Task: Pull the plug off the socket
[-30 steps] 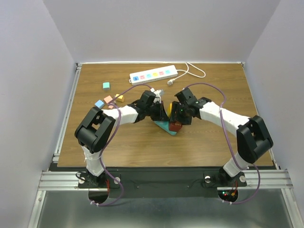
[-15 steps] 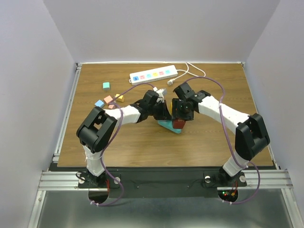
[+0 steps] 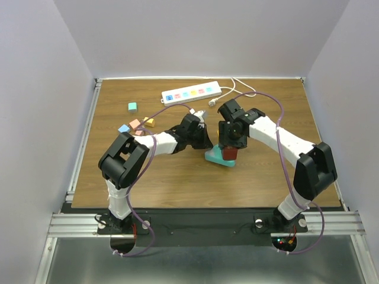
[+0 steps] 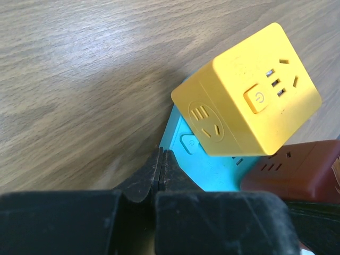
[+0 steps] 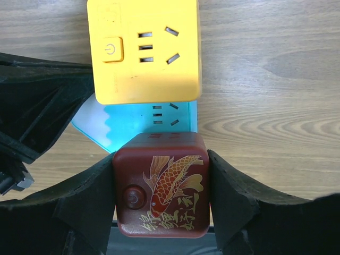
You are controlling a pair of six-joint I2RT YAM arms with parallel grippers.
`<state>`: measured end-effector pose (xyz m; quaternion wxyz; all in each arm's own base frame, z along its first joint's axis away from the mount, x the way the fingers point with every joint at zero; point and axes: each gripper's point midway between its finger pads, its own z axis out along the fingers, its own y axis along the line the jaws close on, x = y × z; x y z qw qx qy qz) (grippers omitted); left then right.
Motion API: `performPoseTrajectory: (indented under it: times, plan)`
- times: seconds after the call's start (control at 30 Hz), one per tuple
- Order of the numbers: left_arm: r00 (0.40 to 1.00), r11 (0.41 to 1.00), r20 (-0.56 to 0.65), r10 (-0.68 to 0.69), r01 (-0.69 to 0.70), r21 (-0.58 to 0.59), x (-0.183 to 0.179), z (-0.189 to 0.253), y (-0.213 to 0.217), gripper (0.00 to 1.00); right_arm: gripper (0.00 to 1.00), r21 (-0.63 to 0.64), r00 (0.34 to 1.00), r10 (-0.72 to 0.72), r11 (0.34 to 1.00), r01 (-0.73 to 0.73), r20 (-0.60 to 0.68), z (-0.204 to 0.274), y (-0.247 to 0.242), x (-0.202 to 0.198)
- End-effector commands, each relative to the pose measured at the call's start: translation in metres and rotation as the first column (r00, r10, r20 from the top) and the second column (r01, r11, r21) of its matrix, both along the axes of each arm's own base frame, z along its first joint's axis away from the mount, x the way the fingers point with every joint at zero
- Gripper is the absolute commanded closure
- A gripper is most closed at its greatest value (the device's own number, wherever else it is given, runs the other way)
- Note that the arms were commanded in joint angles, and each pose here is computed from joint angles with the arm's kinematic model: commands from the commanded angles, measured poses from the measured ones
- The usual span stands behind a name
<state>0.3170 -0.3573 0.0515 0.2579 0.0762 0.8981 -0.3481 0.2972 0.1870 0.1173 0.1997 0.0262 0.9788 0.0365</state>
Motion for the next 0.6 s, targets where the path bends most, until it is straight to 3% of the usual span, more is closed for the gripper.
performPoseTrajectory:
  times: [0.0, 0.2, 0.3, 0.57]
  plan:
    - [0.966, 0.915, -0.255, 0.043, 0.064, 0.399, -0.070, -0.077, 0.078, 1.00, 1.00, 0.168, 0.980, -0.092, 0.984, 0.063, 0.175, 0.035, 0.017, 0.037]
    - [0.997, 0.948, -0.066, 0.029, -0.007, 0.317, -0.022, 0.028, 0.050, 1.00, 1.00, 0.244, 0.992, -0.077, 0.969, 0.052, 0.098, -0.011, 0.028, 0.018]
    - [0.999, 0.957, -0.048, 0.007, 0.007, 0.289, -0.016, 0.053, 0.041, 1.00, 0.99, 0.269, 0.993, -0.081, 0.962, 0.055, 0.089, -0.025, 0.033, 0.018]
    - [0.991, 0.971, -0.136, -0.017, 0.049, 0.234, -0.040, 0.025, 0.039, 1.00, 1.00, 0.276, 0.988, -0.099, 0.959, 0.063, 0.120, -0.023, 0.042, 0.039]
